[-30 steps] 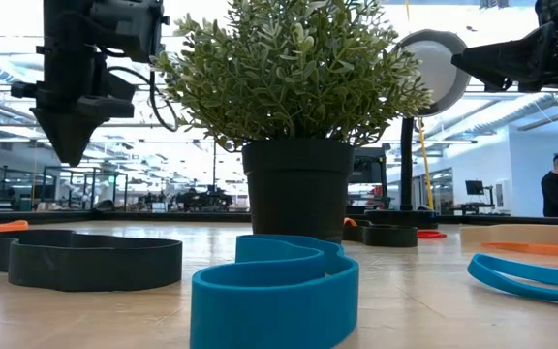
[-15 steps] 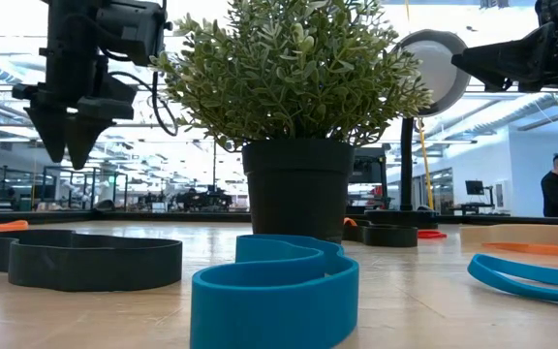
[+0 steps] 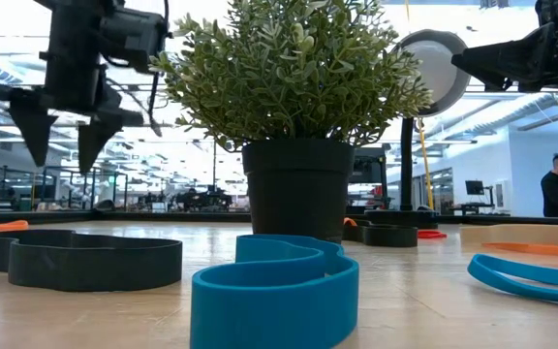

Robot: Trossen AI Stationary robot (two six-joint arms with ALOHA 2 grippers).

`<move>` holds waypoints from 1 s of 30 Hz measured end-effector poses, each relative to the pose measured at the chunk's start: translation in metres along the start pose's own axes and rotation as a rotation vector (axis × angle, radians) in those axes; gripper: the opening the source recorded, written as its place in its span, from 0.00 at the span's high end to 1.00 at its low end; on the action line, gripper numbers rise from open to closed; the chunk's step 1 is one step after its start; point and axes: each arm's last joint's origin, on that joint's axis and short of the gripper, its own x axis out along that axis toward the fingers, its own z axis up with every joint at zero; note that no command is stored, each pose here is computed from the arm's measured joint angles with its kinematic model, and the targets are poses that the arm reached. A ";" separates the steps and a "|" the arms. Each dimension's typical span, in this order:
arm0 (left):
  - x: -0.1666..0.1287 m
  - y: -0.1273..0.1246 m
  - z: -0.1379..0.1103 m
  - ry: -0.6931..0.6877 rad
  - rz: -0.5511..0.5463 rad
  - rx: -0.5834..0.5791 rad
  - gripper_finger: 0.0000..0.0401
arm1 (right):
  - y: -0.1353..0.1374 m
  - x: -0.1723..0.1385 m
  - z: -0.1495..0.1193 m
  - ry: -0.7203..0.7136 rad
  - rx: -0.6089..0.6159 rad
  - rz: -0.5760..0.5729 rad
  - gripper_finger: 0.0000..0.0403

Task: Pick and place rubber bands into bin
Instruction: Put the left orange rubber band into the blue bin

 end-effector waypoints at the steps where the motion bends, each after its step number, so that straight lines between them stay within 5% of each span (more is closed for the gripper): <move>1: 0.004 0.001 0.001 0.003 0.008 -0.028 0.26 | 0.000 0.000 0.000 0.000 0.000 0.000 0.64; 8: 0.032 0.011 0.003 0.039 0.071 0.023 0.36 | 0.000 0.000 0.000 0.000 0.000 0.001 0.64; 19: 0.044 0.018 0.007 0.079 0.104 0.414 0.47 | 0.000 0.000 0.000 0.000 0.000 0.000 0.64; 30: 0.046 0.021 0.018 0.081 0.118 0.437 0.47 | 0.000 0.000 0.000 0.000 0.000 0.000 0.64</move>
